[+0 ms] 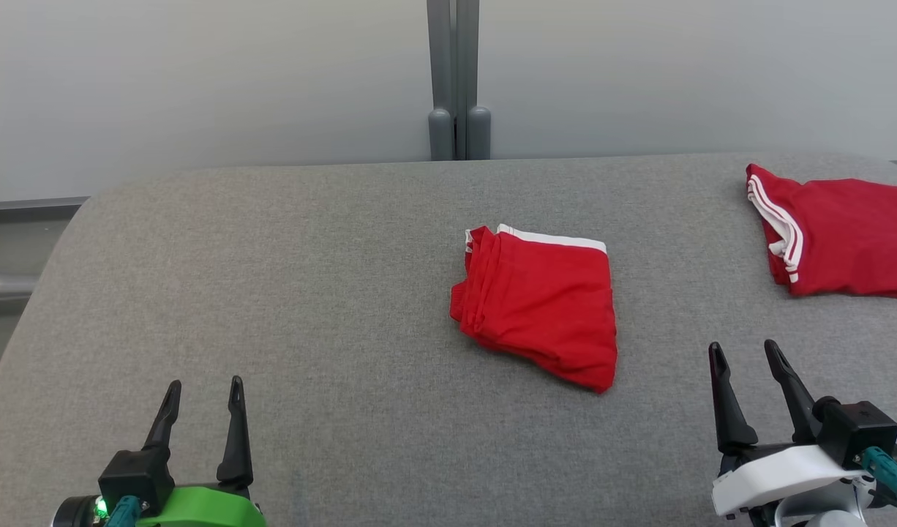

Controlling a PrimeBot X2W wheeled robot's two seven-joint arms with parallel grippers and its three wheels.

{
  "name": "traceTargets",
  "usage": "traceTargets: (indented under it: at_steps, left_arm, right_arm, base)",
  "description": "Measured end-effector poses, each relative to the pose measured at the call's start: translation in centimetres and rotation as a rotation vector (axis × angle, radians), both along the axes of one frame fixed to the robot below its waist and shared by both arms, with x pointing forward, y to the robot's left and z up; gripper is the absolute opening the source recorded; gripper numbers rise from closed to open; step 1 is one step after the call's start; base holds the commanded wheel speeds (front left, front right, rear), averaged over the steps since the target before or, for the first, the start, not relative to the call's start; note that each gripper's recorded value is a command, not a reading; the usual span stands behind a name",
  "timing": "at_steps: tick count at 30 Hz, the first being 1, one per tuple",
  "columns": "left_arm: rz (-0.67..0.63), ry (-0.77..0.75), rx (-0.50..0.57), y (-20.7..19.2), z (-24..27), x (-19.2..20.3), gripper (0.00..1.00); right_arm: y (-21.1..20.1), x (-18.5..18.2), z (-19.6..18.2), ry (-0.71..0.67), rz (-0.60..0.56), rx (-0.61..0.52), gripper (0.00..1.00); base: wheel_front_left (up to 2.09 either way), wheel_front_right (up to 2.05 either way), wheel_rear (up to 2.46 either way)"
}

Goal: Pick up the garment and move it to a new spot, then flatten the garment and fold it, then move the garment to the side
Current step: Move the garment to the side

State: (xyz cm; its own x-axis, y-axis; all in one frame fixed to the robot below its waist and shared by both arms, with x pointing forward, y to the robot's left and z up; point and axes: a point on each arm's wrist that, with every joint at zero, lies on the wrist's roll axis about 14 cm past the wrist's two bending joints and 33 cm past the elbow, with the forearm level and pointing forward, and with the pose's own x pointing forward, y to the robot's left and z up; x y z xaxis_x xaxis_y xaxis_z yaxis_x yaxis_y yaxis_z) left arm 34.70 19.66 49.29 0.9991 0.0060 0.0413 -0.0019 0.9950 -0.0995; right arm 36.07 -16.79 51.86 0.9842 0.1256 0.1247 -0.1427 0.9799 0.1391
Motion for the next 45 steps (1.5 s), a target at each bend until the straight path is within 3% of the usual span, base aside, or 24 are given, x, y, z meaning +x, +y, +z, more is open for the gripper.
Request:
traceTargets:
  at_steps: [33,45]
  left_arm:
    - [0.006,0.009,0.007,0.2,-0.2,0.0,1.00]
    - [0.007,0.018,0.010,0.3,-0.5,0.0,1.00]
  right_arm:
    - [0.5,0.0,-1.0,0.031,0.014,-0.005,1.00]
    - [4.0,3.5,1.0,-0.017,0.140,-0.069,1.00]
  base:
    - [0.00,0.00,0.00]
    - [0.00,0.00,0.00]
